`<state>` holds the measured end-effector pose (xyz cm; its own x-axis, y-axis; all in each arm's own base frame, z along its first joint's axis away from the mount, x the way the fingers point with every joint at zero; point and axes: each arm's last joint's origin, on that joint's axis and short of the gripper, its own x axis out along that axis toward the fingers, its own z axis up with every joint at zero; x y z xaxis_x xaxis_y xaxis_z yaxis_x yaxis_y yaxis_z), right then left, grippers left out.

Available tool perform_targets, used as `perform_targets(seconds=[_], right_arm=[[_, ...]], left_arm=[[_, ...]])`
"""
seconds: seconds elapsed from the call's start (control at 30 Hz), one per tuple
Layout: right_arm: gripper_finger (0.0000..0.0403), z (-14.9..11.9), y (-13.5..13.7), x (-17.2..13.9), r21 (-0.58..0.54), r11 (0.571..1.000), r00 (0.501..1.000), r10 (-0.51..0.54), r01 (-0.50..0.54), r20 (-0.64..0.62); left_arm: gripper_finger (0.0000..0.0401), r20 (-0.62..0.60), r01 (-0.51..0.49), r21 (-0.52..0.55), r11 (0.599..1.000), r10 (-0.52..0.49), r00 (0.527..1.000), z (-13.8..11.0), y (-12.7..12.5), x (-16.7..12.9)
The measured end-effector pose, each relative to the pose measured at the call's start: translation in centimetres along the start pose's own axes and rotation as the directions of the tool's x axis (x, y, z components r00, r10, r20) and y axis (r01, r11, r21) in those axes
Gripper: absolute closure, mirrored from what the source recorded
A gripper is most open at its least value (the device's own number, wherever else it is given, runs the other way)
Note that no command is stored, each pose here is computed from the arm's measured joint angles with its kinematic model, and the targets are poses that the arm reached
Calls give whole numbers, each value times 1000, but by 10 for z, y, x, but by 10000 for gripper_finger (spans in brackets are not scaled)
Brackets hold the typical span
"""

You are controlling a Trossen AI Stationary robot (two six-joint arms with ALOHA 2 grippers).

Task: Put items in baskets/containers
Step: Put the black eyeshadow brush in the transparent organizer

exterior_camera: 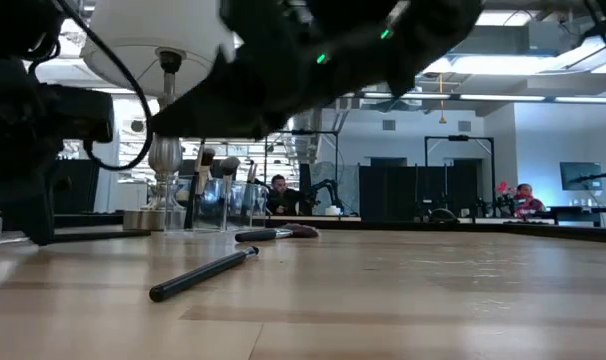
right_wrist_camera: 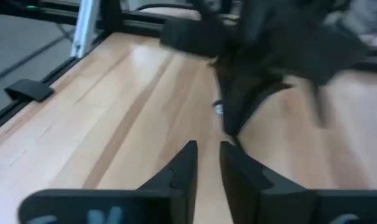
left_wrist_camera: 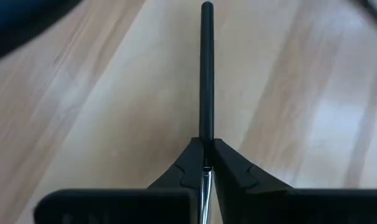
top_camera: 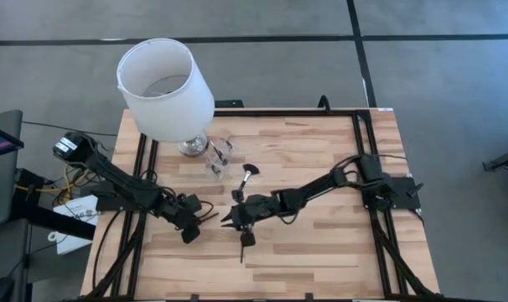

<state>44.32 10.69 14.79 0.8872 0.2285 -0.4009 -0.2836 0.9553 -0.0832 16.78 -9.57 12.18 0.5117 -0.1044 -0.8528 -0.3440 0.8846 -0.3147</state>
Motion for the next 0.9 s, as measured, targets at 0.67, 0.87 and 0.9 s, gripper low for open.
perform_targets(seconds=[0.67,0.87,0.9], right_arm=[[245,-32,-30,53,-36,999,999,10,-12,-48],[256,-35,-41,52,-26,1000,998,-7,6,-59],[259,-35,-42,52,-24,1000,998,-6,5,-63]], left_arm=[[380,77,83,84,993,-89,993,8,-8,-4],[380,80,95,116,989,-105,991,8,-10,-4],[380,83,93,126,988,-104,991,8,-10,-4]])
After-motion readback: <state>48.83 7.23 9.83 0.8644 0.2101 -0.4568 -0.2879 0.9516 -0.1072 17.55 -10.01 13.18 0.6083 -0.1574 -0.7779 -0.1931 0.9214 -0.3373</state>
